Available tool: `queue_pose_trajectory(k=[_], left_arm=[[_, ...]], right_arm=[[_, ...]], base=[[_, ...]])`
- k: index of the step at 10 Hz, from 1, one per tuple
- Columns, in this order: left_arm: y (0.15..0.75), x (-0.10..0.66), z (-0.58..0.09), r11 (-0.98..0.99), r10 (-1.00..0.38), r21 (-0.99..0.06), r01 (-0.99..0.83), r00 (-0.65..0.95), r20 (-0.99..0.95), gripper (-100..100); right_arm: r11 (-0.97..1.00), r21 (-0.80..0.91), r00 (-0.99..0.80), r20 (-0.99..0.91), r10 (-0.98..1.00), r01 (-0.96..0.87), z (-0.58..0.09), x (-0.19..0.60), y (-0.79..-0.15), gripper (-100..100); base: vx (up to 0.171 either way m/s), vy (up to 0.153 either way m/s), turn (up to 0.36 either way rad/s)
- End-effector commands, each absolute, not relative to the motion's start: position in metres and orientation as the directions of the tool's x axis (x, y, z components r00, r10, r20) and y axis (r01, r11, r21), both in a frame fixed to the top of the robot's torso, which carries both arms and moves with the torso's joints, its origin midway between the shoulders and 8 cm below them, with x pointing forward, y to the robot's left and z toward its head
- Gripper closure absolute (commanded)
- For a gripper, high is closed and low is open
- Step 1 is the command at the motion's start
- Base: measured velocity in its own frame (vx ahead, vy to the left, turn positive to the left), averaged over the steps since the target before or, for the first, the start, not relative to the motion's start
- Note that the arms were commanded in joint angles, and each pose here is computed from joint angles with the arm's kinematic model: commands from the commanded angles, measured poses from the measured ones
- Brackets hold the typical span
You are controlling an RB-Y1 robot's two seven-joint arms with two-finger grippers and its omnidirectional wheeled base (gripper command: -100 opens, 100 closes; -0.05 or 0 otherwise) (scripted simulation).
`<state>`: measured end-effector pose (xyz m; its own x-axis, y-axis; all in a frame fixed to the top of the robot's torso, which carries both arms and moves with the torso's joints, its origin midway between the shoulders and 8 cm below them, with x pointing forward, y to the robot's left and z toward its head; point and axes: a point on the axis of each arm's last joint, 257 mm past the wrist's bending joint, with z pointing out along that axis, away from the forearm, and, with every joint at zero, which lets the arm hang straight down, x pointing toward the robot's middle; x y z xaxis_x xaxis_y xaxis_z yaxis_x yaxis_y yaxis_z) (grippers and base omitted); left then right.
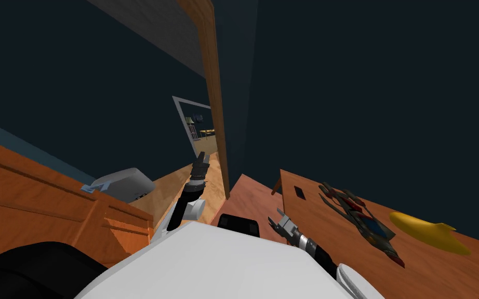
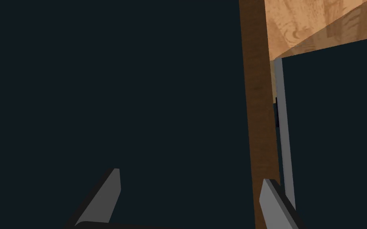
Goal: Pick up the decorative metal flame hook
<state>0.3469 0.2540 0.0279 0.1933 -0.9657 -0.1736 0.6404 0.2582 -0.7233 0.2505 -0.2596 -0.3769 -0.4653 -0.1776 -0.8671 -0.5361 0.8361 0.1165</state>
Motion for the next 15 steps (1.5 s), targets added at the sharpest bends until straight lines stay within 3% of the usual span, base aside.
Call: queue_pose_trajectory(k=[1,9,15], left_arm=[[0.254,0.347,0.028,0.258,-0.966,-0.723,0.64,0.193,-0.174,0],[0.254,0.347,0.028,0.258,-0.966,-0.723,0.641,0.193,-0.174,0],[0.254,0.347,0.028,0.258,-0.966,-0.723,0.641,0.193,-0.174,0]], right_arm=[[0.821,0.075,-0.475,-0.843,-0.251,-0.566,-0.391,0.23,-0.265,-100],[0.654,-0.08,-0.48,-0.613,-0.628,-0.752,-0.463,0.131,-0.331,-100],[0.425,-0.079,-0.372,-0.36,-0.856,-0.902,-0.501,0.031,-0.398,-100]], base=[[0.124,0.008,-0.039],[0.115,-0.001,-0.059],[0.139,-0.022,-0.047]])
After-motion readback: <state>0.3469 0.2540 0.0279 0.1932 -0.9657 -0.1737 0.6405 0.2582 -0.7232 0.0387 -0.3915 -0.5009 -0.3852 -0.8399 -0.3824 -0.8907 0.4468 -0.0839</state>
